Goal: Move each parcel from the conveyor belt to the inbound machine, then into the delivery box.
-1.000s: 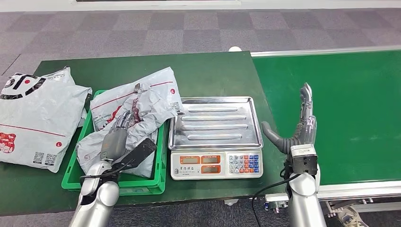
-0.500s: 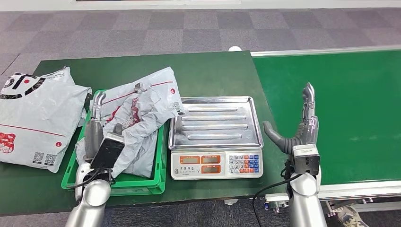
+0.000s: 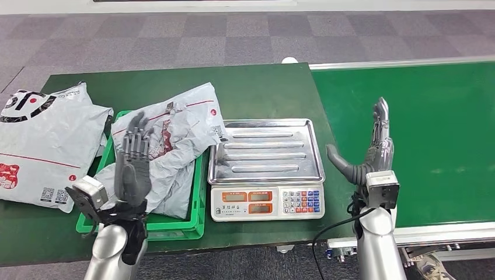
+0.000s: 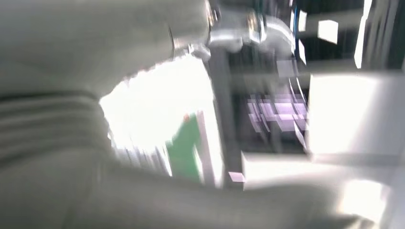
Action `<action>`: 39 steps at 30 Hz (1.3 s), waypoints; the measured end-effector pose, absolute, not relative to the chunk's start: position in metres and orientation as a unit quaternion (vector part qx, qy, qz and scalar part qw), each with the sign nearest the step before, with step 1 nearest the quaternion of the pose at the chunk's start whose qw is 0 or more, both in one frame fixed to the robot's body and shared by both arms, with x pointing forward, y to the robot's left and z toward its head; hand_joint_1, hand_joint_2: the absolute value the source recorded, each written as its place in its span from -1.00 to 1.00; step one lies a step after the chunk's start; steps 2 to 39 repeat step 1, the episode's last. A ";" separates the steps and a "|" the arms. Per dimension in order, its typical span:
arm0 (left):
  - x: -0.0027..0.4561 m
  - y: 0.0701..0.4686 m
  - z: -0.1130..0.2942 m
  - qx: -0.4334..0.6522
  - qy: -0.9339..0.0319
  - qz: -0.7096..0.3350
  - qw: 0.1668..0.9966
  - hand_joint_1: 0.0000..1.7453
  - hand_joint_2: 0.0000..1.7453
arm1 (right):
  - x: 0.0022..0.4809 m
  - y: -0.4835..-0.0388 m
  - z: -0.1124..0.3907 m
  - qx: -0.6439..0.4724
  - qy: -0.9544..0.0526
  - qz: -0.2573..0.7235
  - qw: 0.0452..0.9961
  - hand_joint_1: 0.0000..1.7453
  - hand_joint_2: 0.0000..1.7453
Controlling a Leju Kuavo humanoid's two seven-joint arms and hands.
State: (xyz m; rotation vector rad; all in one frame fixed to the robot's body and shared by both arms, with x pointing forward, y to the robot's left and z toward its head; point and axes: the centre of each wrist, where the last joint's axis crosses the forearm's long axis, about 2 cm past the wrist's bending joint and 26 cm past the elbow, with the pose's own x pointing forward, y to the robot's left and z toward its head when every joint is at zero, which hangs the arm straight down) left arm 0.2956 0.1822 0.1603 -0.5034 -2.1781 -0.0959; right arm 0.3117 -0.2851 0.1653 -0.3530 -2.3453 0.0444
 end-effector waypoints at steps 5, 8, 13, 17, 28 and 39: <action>0.295 0.178 0.159 -0.224 -0.871 -0.038 0.435 -1.00 1.00 | 0.314 -0.286 0.165 -0.137 -0.916 0.014 0.378 -1.00 1.00; 0.295 0.178 0.159 -0.224 -0.871 -0.038 0.435 -1.00 1.00 | 0.314 -0.286 0.165 -0.137 -0.916 0.014 0.378 -1.00 1.00; 0.295 0.178 0.159 -0.224 -0.871 -0.038 0.435 -1.00 1.00 | 0.314 -0.286 0.165 -0.137 -0.916 0.014 0.378 -1.00 1.00; 0.295 0.178 0.159 -0.224 -0.871 -0.038 0.435 -1.00 1.00 | 0.314 -0.286 0.165 -0.137 -0.916 0.014 0.378 -1.00 1.00; 0.295 0.178 0.159 -0.224 -0.871 -0.038 0.435 -1.00 1.00 | 0.314 -0.286 0.165 -0.137 -0.916 0.014 0.378 -1.00 1.00; 0.295 0.178 0.159 -0.224 -0.871 -0.038 0.435 -1.00 1.00 | 0.314 -0.286 0.165 -0.137 -0.916 0.014 0.378 -1.00 1.00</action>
